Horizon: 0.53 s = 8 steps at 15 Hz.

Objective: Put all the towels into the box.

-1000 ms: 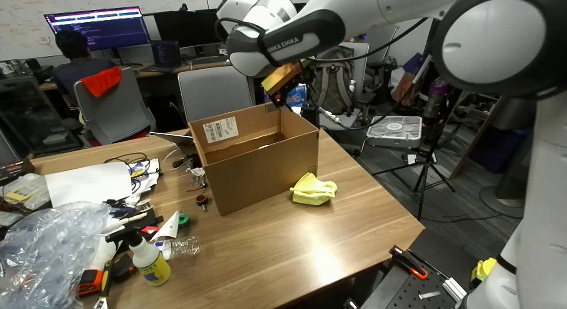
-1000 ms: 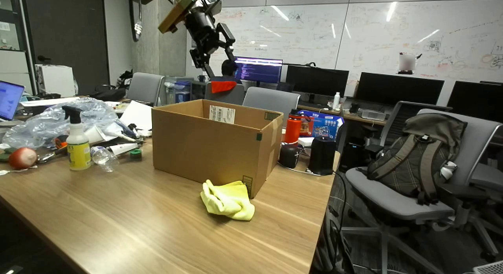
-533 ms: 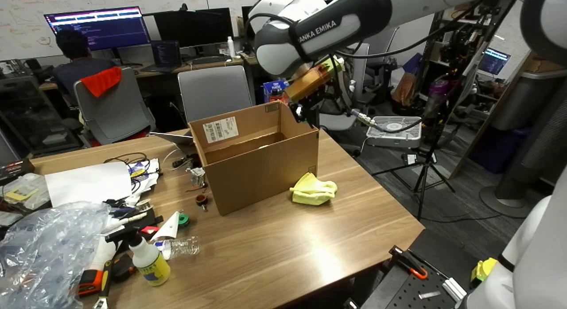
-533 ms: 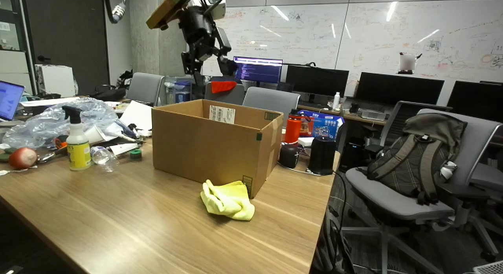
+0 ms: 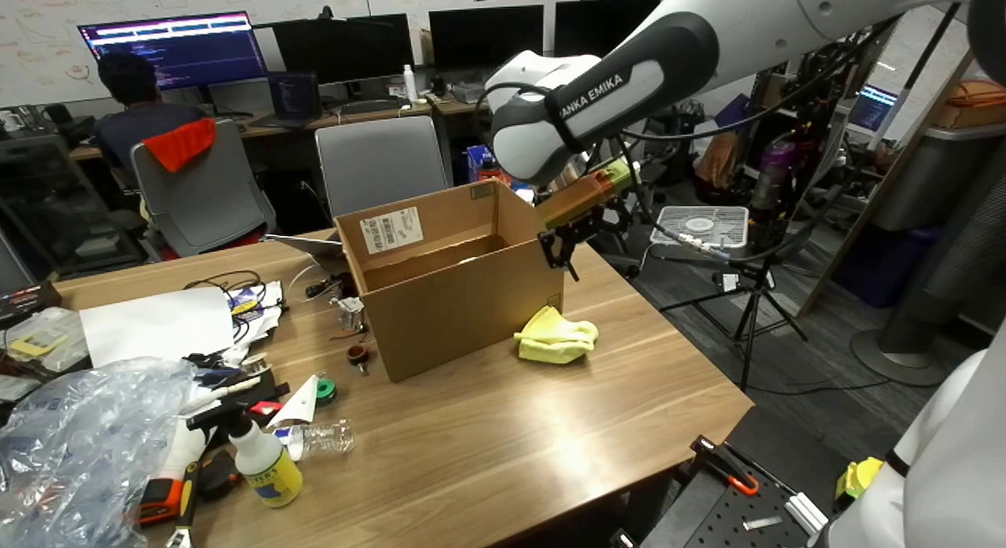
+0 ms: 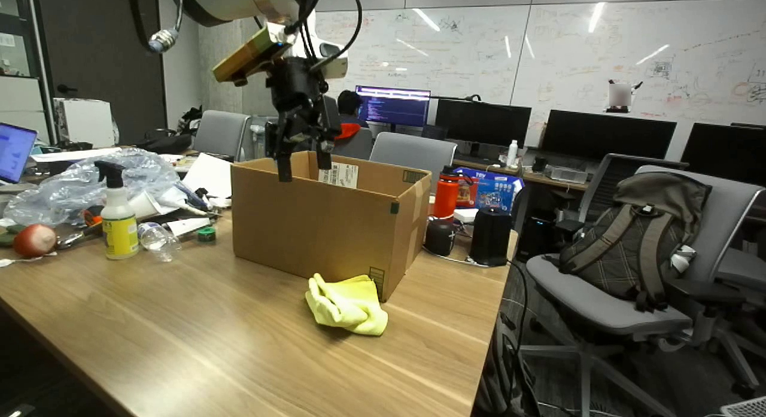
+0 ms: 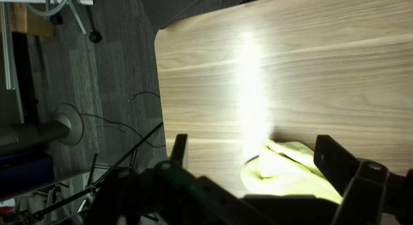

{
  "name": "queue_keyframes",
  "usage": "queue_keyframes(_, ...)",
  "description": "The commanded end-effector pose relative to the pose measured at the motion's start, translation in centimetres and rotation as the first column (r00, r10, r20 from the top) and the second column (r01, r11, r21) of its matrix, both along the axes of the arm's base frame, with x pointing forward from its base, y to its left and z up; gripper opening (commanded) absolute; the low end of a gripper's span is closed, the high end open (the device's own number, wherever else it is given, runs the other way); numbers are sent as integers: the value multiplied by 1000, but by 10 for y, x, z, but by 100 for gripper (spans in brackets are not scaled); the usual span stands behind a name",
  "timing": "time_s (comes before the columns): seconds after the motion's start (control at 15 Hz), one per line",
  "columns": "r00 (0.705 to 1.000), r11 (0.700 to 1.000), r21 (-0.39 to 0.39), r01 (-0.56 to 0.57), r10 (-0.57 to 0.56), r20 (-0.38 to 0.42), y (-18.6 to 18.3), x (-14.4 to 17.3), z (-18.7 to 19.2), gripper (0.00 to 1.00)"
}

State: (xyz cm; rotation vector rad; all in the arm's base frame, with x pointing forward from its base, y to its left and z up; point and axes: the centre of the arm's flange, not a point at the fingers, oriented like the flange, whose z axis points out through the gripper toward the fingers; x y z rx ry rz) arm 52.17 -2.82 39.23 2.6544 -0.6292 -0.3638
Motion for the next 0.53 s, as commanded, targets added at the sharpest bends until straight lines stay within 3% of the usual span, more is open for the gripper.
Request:
queue_keyframes(0.0,1000,997,73,-8,7,13,-3,-15,-27,100)
queue_keyframes(0.47,998,991,136,-8,-1,67,-6,-8,-74,100)
